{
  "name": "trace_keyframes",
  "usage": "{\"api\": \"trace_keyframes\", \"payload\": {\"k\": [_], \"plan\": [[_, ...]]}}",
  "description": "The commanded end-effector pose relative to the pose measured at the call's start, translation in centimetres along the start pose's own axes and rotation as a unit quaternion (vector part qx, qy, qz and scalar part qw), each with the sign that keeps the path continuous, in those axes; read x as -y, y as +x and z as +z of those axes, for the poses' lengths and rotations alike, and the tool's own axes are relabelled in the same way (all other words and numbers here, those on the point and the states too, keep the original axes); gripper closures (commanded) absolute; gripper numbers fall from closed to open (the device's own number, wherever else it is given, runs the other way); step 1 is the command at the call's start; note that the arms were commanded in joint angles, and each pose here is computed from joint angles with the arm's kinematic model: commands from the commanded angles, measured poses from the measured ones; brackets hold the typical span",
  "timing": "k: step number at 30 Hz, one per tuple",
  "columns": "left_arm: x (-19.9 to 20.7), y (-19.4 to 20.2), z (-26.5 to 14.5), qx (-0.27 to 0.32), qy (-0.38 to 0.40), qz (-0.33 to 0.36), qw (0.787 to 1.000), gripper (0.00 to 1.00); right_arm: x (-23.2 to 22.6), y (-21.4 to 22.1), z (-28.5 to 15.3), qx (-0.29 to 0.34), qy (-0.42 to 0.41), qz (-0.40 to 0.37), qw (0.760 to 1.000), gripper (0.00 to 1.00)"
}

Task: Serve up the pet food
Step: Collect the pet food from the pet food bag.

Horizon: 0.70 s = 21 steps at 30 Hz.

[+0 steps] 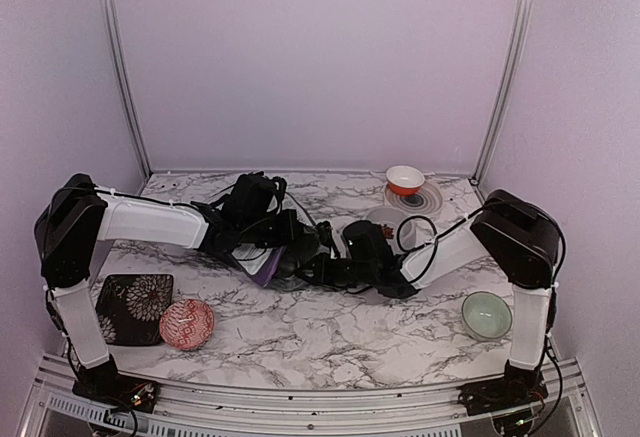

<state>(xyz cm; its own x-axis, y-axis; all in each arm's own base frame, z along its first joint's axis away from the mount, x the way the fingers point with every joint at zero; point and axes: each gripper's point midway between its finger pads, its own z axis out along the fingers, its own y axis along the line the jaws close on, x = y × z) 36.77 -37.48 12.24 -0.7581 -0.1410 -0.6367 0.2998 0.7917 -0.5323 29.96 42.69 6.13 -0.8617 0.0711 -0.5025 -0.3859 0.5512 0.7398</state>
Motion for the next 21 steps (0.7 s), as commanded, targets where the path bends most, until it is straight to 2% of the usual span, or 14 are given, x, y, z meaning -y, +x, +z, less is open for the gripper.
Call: {"api": "trace_keyframes", "payload": {"k": [1,21], "plan": [[1.5,-0.3,-1.1,-0.003,0.034,-0.002,0.999,1.00,2.6,2.7,0.2,-0.038,0.016,0.022,0.999,1.00],[0.0,0.8,-2.9,0.000,0.017,-0.015,1.000,1.00,0.8,1.5,-1.8,-0.007,-0.018,0.012,1.000,1.00]]}}
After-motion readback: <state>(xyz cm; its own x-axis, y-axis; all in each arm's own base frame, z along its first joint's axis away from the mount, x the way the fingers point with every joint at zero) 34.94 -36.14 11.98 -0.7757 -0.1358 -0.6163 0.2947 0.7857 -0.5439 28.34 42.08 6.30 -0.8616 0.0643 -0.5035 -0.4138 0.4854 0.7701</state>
